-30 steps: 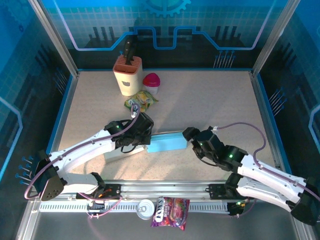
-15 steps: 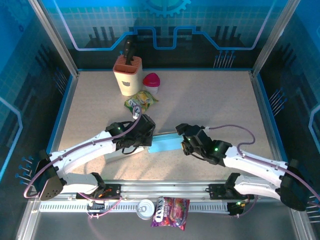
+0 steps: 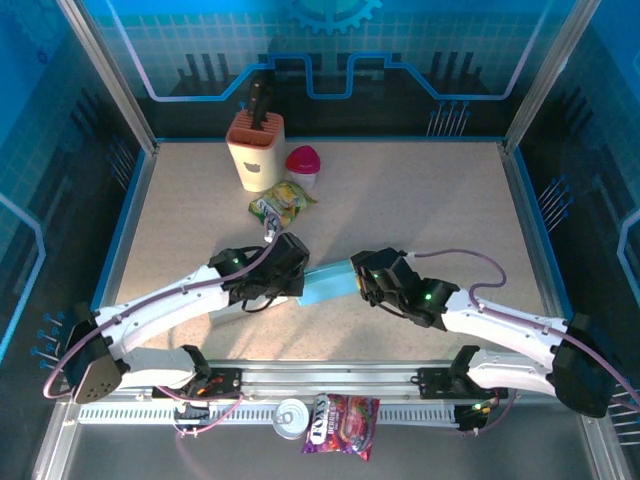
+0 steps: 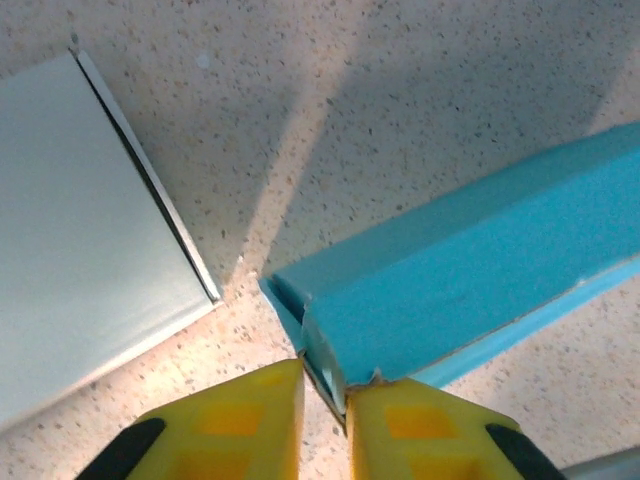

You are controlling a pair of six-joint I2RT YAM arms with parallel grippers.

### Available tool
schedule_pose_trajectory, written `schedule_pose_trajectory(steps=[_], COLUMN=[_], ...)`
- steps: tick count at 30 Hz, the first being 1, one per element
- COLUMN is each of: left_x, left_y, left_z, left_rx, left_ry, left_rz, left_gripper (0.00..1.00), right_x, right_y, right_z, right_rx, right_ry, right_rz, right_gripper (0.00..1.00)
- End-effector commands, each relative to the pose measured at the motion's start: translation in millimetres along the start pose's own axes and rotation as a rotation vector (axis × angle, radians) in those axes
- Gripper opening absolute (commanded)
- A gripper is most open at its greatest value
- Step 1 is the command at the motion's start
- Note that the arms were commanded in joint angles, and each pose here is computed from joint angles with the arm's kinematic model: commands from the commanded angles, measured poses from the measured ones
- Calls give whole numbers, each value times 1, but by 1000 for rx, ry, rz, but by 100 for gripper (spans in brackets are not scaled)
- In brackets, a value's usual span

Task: Fold the paper box

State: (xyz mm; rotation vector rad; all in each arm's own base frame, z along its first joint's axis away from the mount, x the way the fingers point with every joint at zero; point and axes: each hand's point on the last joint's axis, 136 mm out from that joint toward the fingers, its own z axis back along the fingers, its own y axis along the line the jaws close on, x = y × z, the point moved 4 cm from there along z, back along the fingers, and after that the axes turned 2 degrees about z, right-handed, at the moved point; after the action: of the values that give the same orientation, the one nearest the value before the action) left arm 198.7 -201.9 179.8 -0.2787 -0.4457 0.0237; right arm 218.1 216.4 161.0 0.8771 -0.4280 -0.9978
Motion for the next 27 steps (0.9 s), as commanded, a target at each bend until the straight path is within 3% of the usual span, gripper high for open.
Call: schedule_pose_trajectory(steps=[1, 4, 7, 13, 20, 27], left_x=[-4, 1, 10, 21, 28, 14], left_y=[-4, -1, 4, 15, 6, 15], left_z=[21, 36, 40, 17, 7, -4], left_rx=[-92, -144, -209, -315, -346, -315], left_ry=[-10, -69, -95, -49, -38, -2], left_rz=[42, 98, 190, 371, 384, 398], left_gripper=[24, 38, 42, 44, 42, 38], right_x=[9, 8, 8, 8, 7, 8], right_y=[-5, -8, -10, -11, -11, -12], right_z=[1, -1, -2, -3, -3, -3], right_rx=[-8, -16, -21, -24, -25, -28], right_ry=[-51, -46, -44, -45, -39, -42], right_rz=[-6, -8, -9, -10, -7, -3], right_gripper=[46, 45, 45, 45, 44, 44])
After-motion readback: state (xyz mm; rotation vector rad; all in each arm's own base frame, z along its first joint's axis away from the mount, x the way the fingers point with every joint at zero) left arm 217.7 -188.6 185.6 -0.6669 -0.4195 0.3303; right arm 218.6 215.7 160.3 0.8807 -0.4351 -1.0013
